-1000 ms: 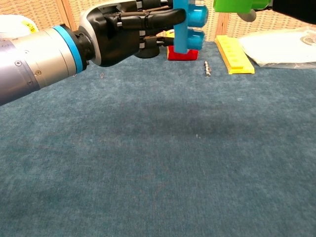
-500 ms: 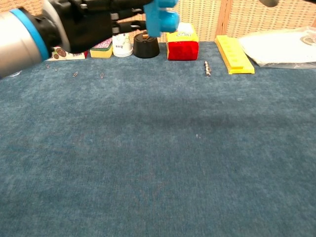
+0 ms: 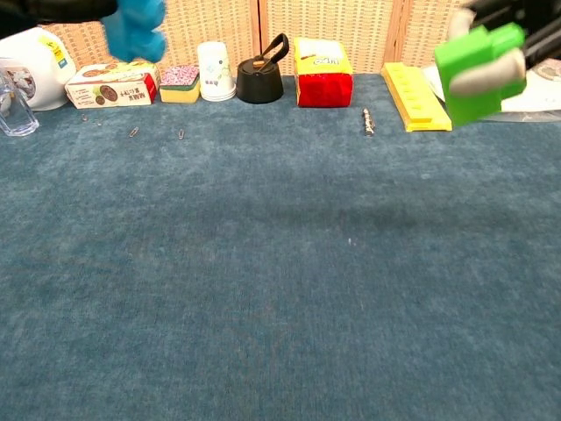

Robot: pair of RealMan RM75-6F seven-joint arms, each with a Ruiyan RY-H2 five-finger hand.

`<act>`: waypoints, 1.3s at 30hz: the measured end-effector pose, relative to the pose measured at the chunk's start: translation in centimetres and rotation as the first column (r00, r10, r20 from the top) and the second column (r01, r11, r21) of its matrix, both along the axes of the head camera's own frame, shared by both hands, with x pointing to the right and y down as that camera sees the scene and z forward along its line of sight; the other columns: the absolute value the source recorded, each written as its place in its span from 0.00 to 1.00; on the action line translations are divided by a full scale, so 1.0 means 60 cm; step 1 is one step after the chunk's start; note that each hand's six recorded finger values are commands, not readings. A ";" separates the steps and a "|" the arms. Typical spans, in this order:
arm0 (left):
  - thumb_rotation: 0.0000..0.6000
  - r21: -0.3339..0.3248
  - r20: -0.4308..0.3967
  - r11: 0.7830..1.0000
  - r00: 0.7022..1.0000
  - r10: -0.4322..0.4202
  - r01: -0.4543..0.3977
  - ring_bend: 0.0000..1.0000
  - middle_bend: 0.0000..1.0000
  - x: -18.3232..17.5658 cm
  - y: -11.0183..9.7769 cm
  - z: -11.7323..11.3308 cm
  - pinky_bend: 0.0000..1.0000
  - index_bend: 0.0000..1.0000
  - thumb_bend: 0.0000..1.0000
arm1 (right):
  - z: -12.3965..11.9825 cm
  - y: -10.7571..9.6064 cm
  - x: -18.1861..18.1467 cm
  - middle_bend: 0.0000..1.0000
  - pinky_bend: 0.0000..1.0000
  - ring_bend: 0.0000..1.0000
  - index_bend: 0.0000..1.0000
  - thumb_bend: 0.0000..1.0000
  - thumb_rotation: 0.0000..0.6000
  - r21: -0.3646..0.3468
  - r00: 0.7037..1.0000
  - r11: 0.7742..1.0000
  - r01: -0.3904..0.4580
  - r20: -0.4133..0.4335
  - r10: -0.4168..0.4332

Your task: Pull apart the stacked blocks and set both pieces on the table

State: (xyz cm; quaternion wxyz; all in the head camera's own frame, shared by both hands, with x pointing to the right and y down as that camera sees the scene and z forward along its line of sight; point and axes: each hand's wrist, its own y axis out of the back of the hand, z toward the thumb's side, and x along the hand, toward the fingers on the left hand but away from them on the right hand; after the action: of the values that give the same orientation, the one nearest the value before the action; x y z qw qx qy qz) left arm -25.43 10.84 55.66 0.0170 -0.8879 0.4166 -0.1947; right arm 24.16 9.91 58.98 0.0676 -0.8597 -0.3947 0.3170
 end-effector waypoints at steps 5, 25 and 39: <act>1.00 0.083 0.181 0.995 0.983 0.033 -0.049 0.14 0.28 -0.040 0.014 -0.008 0.25 0.56 0.45 | 0.032 0.011 0.001 0.59 0.53 0.54 0.63 0.07 1.00 0.063 0.955 0.978 0.200 -0.237 -0.181; 1.00 0.145 0.448 0.987 0.894 0.001 -0.074 0.14 0.28 -0.128 0.057 -0.003 0.23 0.56 0.45 | 0.142 0.050 -0.027 0.44 0.34 0.37 0.44 0.04 1.00 0.042 0.680 0.861 0.507 -0.634 -0.369; 1.00 0.206 0.576 0.965 0.817 0.016 -0.164 0.14 0.28 -0.116 0.045 0.028 0.22 0.56 0.44 | 0.058 0.040 -0.034 0.28 0.27 0.25 0.29 0.04 1.00 0.144 0.684 0.852 0.503 -0.668 -0.292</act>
State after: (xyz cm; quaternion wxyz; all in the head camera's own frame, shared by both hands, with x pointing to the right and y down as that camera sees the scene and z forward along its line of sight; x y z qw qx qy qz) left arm -32.40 13.55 57.35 0.2598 -0.7987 0.3707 -0.3965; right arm 22.12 12.29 62.47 0.3990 -0.7479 -0.1959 0.4929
